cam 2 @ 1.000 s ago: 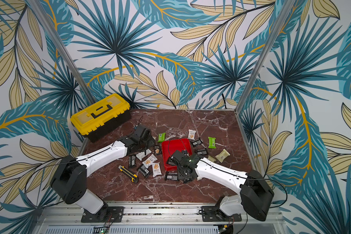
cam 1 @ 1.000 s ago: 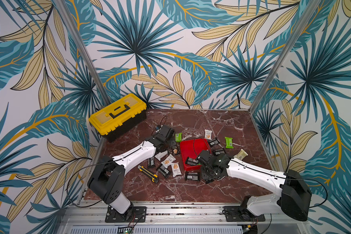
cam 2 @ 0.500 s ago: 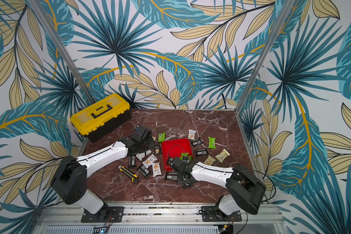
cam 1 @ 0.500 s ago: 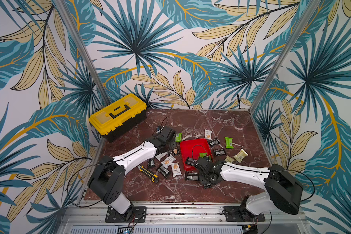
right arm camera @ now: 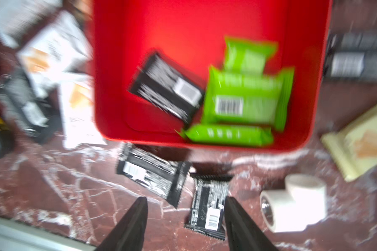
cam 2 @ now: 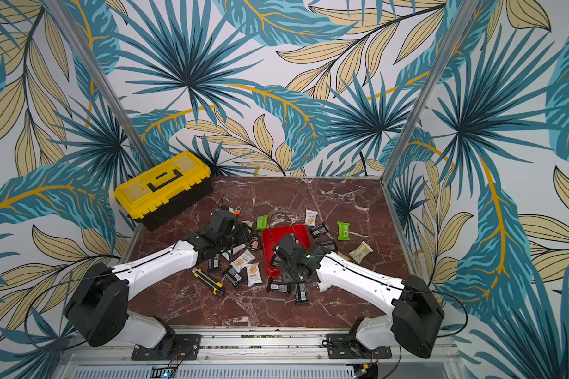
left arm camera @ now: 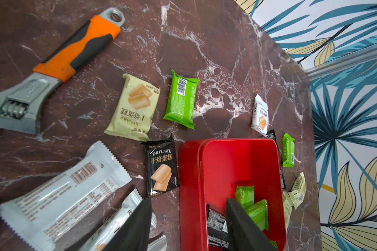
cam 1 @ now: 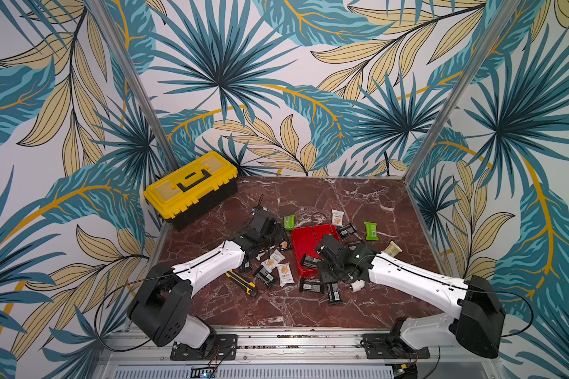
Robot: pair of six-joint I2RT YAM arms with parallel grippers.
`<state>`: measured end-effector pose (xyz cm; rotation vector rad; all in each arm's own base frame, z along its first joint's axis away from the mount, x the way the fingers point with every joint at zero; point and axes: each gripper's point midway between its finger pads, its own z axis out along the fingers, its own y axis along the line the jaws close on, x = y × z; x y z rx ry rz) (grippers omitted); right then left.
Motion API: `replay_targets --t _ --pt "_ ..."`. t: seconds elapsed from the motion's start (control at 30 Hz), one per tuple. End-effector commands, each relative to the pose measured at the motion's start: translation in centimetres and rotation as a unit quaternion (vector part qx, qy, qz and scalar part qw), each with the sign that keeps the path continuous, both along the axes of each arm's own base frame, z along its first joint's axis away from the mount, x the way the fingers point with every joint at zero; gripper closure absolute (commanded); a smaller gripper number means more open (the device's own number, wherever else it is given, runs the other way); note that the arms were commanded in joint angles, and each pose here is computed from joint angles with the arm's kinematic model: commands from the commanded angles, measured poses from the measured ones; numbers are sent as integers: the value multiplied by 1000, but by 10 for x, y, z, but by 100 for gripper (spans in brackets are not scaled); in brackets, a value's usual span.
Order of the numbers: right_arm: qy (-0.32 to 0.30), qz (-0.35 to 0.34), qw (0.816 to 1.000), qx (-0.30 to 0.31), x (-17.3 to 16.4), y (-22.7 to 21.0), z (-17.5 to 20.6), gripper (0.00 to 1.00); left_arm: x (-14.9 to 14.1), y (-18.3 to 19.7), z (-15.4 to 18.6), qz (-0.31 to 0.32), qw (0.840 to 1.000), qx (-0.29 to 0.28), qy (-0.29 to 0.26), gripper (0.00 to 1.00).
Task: Take the cookies out of the storage box
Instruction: Place the cookie at the center of the board, then pick up the cookie from the storage box.
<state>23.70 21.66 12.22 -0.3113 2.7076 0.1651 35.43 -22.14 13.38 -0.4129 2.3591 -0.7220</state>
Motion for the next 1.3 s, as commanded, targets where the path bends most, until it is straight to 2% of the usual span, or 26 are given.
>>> replay_targets --t 0.0,0.1,0.17,0.33,0.6,0.9,1.1,1.27 --pt "13 94 994 -52 9 6 -1 38 6 3 15 14 999 -31 -35 42" --pt "22 129 989 -73 31 10 -1 36 5 17 14 50 998 -34 -33 42" --pt "32 151 983 -95 44 12 -8 30 2 30 11 84 995 -34 -33 42" --pt "53 173 975 -131 68 13 -31 29 -5 47 10 130 990 -45 -38 43" --pt "107 205 964 -131 61 21 -64 27 -10 55 5 147 988 -47 -33 43" --pt "140 218 957 -129 56 26 -87 25 -9 58 4 156 986 -45 -35 43" --pt "113 194 959 -172 74 16 -90 27 -9 59 5 160 986 -45 -35 43" --pt "66 154 968 -185 97 12 -78 36 -10 64 7 165 985 -38 -37 42"
